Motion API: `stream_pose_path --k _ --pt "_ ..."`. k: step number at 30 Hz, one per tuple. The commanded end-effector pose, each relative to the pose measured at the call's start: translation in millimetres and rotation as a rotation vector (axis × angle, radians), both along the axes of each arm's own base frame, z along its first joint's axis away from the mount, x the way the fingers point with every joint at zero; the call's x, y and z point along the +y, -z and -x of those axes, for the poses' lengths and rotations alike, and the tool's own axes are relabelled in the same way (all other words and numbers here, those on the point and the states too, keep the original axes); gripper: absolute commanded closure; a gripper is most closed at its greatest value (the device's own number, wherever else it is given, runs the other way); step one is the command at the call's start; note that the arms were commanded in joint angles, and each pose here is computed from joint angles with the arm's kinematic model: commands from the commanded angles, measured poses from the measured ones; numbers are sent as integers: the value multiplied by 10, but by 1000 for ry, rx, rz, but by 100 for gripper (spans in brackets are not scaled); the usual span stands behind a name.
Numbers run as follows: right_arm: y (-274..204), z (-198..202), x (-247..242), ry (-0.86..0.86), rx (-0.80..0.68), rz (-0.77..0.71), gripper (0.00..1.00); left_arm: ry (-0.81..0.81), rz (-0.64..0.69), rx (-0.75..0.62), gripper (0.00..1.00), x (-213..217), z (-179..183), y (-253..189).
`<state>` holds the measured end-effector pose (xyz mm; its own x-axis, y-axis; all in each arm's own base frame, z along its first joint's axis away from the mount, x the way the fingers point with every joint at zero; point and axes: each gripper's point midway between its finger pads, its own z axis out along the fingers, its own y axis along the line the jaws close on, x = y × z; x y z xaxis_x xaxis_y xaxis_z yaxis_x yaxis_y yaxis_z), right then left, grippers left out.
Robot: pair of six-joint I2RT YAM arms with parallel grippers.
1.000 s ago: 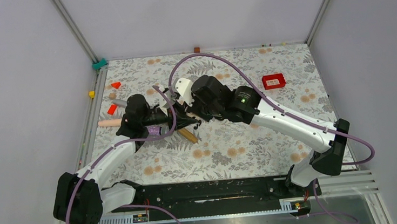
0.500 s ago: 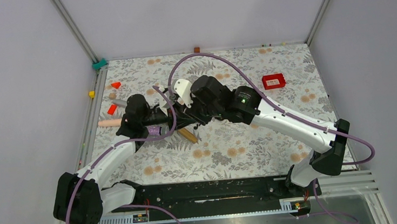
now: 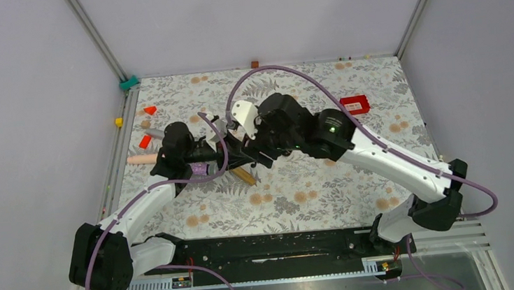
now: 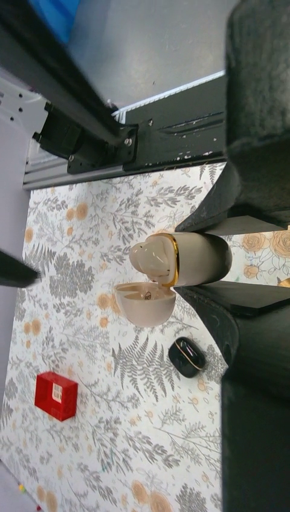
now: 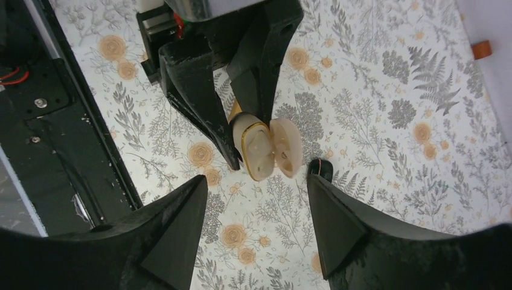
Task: Insert the wireless bluetooth earbuds into the charging case
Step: Place the earbud in the charging case, then close the charging case.
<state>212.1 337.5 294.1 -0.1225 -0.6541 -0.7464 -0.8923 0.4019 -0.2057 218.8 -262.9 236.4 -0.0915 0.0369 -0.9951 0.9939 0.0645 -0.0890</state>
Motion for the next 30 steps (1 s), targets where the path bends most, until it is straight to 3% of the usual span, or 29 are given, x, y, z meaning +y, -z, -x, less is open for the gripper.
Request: stream_pose_path --k 1,4,9,17,30 --pt "-635 156 -203 -48 -78 -133 30 127 45 -103 100 -3 199 -258" --pt "-730 62 -348 -5 -105 -159 27 163 49 -106 100 1 260 -275" --pt "-634 -250 -543 97 -152 -192 1 210 51 -107 100 7 345 -281" --pt "-222 -499 -465 158 -117 -150 1 307 48 -100 100 31 515 -284" --pt "86 -362 -273 53 4 -107 1 355 28 -99 100 35 577 -214"
